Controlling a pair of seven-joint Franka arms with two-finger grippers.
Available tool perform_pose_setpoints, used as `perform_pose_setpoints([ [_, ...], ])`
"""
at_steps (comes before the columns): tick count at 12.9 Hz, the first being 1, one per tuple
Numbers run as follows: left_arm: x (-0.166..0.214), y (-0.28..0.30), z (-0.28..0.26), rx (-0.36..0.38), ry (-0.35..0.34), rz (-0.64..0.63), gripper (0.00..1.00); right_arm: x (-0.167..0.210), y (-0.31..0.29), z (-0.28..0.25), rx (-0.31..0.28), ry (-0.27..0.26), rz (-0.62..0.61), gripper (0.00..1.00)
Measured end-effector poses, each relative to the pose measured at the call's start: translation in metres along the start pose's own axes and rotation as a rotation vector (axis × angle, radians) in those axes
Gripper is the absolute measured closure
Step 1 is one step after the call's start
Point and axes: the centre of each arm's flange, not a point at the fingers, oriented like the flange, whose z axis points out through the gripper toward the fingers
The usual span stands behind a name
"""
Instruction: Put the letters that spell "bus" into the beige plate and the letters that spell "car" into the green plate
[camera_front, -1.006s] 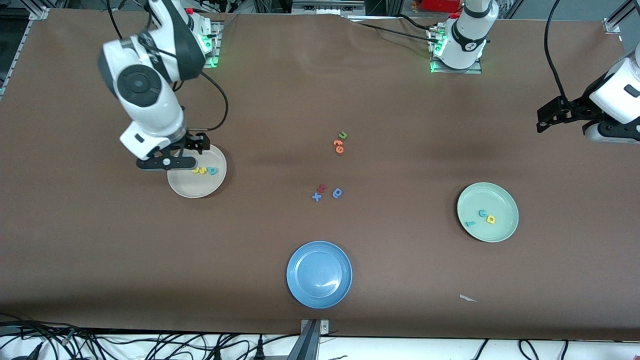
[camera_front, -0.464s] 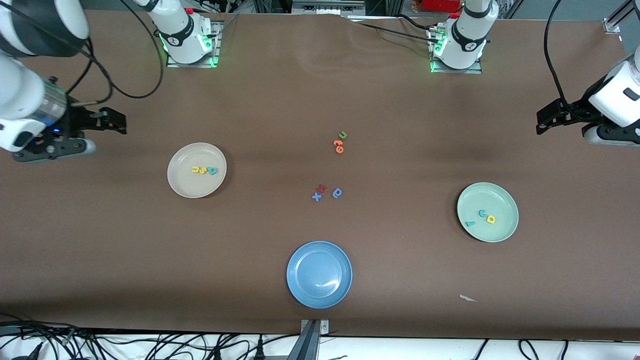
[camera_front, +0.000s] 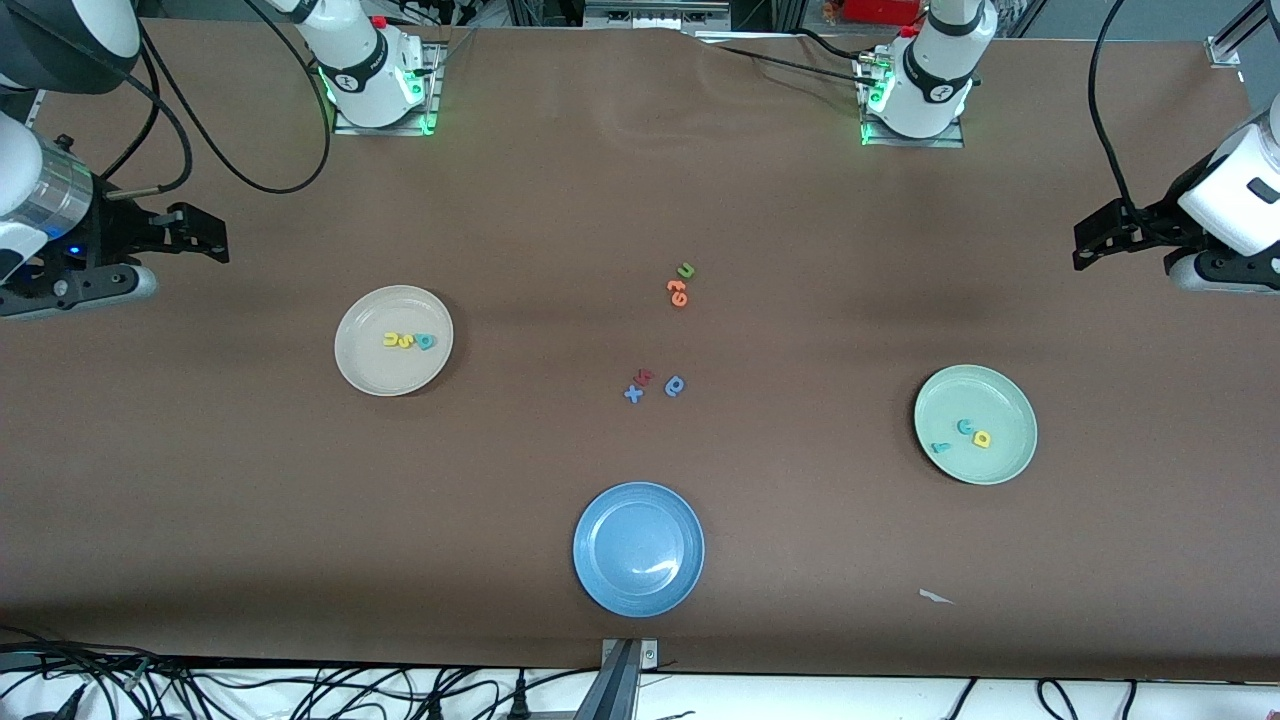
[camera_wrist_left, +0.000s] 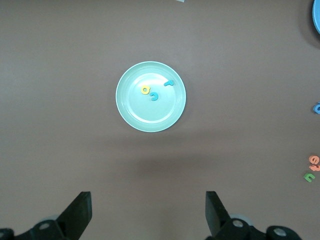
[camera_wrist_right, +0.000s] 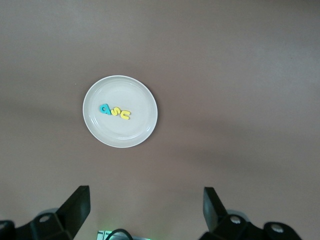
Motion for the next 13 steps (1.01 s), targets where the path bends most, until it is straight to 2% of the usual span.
perform_pose_setpoints([
  [13, 0.001, 0.0, 0.001, 0.0, -0.003, 0.001, 0.0, -0.004, 0.017, -0.002, -0.003, -0.017, 0.03, 0.0],
])
